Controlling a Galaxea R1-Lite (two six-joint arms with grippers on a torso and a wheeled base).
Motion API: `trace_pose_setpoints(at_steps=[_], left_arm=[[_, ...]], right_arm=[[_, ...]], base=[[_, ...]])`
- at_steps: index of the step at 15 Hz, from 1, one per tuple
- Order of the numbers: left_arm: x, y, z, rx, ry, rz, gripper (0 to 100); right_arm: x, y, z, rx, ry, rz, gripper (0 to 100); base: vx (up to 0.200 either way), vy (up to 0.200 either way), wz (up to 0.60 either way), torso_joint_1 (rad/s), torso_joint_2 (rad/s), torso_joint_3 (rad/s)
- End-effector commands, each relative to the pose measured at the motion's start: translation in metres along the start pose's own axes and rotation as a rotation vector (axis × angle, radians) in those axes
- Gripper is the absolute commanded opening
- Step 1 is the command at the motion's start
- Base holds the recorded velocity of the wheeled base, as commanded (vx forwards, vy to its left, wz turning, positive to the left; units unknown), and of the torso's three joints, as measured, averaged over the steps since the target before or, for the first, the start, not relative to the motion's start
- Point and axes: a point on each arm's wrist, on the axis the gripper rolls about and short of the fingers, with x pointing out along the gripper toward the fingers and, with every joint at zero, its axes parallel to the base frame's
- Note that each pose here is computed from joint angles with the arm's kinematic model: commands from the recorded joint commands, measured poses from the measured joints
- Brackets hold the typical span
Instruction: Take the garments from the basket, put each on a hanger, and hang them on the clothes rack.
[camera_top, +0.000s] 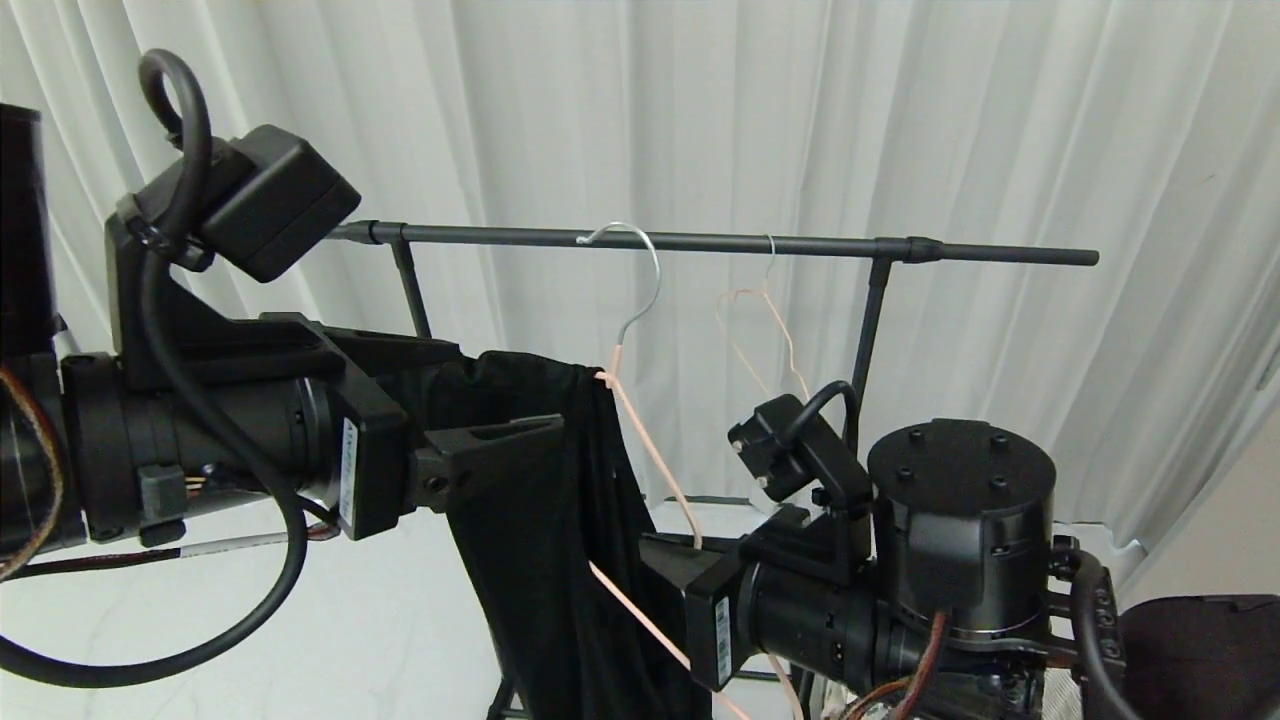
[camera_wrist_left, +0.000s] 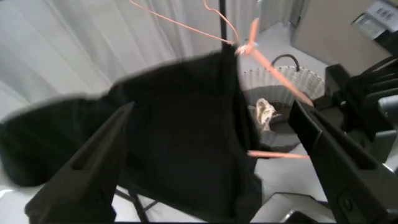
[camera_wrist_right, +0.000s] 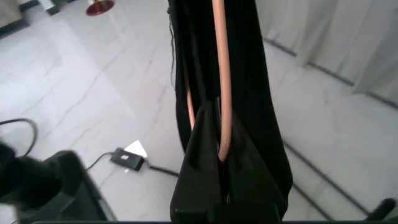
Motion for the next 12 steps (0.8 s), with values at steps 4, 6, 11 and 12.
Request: trace_pose_setpoints(at_steps=[4,6,11,12], left_arm=[[-0.014,0.001,-0.001,0.0,-0.027,0.02,100],[-0.022,0.005,-0.012,0.02,-0.009,0.053,100],[-0.02,-0.003,-0.046,0.211,0.047,-0.137,100],[-0.017,-0.006,-0.056,0.301,0.063,-0.186,100]], right_arm=[[-0.003,-0.009,0.004,-0.099,-0.058,-0.061,0],[-0.022,-0.021,-0.005,-0.211,-0.05,-0.068,0],[-0.084,-0.026,-0.033,-0.349,0.03,0.058,0],[-0.091,-0.027,-0.038,-0.352,0.043,0.072,0]], base=[[0.0,0.0,0.0,0.0,0.0,0.0],[0.0,0.0,0.0,0.0,0.0,0.0],[0.0,0.0,0.0,0.0,0.0,0.0],[0.0,0.0,0.0,0.0,0.0,0.0]])
